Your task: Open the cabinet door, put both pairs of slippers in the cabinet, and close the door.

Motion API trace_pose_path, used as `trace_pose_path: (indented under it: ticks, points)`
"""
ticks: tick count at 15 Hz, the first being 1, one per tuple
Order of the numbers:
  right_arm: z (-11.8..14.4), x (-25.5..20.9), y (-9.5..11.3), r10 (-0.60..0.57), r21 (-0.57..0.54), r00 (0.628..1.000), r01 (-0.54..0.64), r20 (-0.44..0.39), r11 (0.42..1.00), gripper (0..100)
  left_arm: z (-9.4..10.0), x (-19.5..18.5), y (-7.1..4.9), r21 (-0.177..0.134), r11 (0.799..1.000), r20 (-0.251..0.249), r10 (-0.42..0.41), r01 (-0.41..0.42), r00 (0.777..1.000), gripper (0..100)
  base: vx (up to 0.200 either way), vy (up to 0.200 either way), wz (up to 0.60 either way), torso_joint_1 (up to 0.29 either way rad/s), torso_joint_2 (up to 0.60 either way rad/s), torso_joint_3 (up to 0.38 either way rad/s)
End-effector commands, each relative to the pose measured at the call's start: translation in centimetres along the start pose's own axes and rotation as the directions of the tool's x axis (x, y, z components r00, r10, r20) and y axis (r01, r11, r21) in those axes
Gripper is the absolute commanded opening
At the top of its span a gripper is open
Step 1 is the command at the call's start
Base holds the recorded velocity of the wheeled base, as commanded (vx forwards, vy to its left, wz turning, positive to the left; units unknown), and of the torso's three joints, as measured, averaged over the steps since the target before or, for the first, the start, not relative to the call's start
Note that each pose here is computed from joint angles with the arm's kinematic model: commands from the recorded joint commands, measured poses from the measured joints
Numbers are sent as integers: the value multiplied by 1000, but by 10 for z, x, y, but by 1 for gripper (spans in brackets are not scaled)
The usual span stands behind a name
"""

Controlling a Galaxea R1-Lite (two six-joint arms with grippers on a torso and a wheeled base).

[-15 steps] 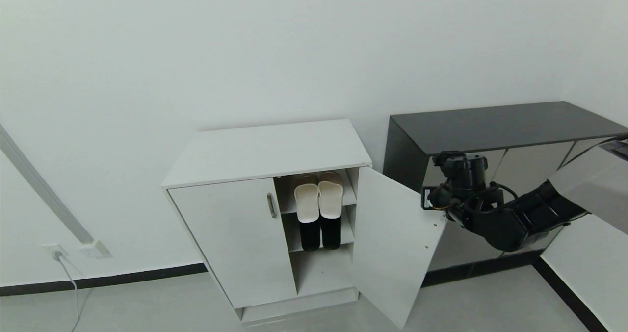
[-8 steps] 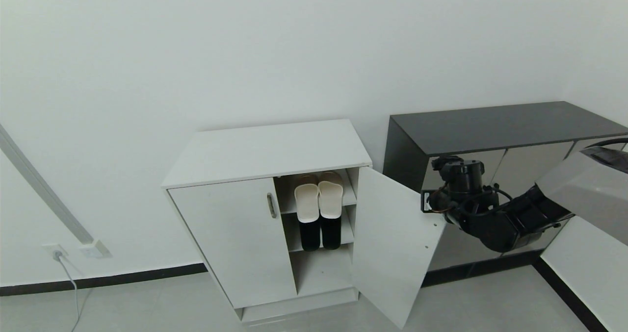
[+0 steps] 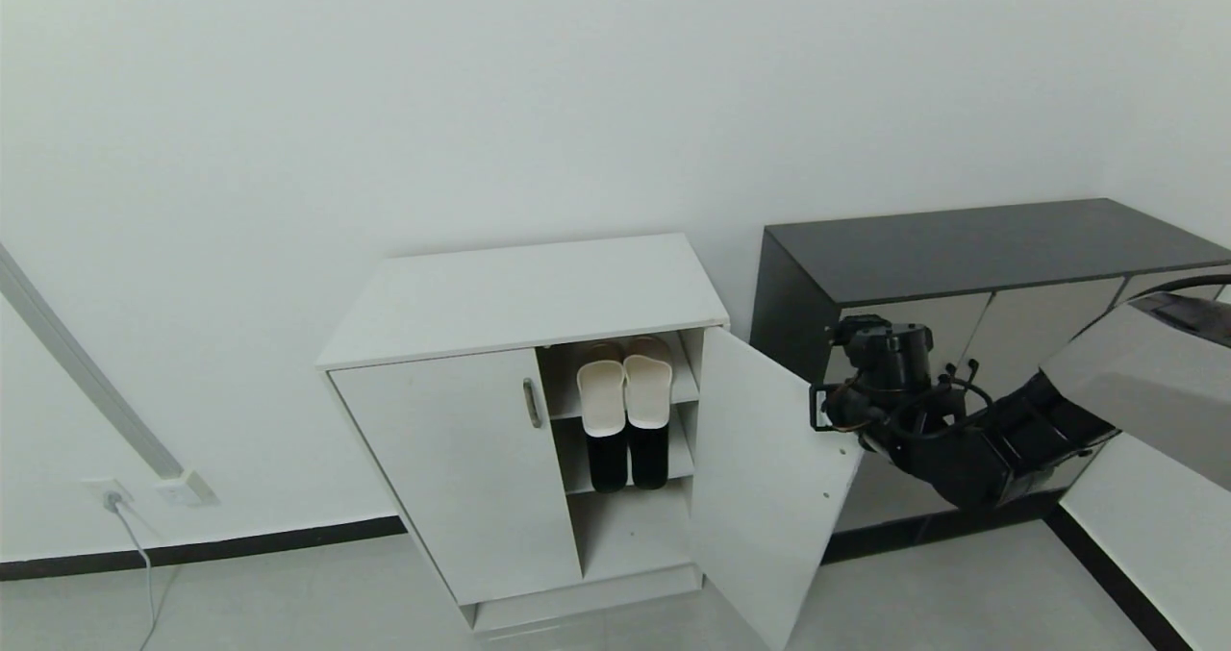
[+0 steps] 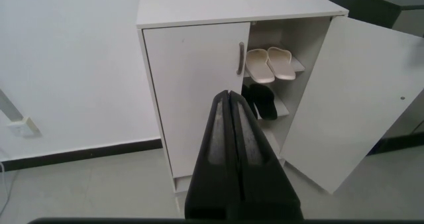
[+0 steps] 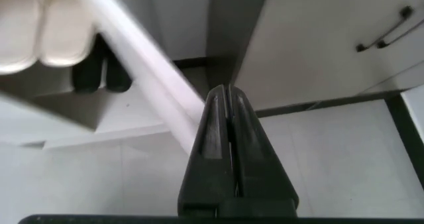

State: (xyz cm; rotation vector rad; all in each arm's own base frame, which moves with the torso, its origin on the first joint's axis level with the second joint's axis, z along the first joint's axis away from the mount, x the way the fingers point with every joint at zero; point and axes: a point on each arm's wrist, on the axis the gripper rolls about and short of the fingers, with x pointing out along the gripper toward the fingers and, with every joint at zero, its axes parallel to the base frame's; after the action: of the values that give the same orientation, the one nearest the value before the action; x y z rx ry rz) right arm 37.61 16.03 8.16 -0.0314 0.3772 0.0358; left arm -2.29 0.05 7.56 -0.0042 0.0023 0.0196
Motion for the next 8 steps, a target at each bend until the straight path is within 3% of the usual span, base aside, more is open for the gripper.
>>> trace_pose_path:
  ticks: [1, 5, 8]
  points:
    - [4, -28, 21, 70, -22, 997, -70, 14, 997, 0, 0, 0, 0, 0, 1000, -1, 0, 0, 1000, 0, 0, 0, 0, 0, 0, 0]
    - [-2, -83, 70, 240, -43, 971, -239, 15, 970, 0, 0, 0, 0, 0, 1000, -1, 0, 0, 1000, 0, 0, 0, 0, 0, 0, 0]
    - [3, -105, 71, 279, -50, 960, -278, 28, 959, 0, 0, 0, 0, 0, 1000, -1, 0, 0, 1000, 0, 0, 0, 0, 0, 0, 0]
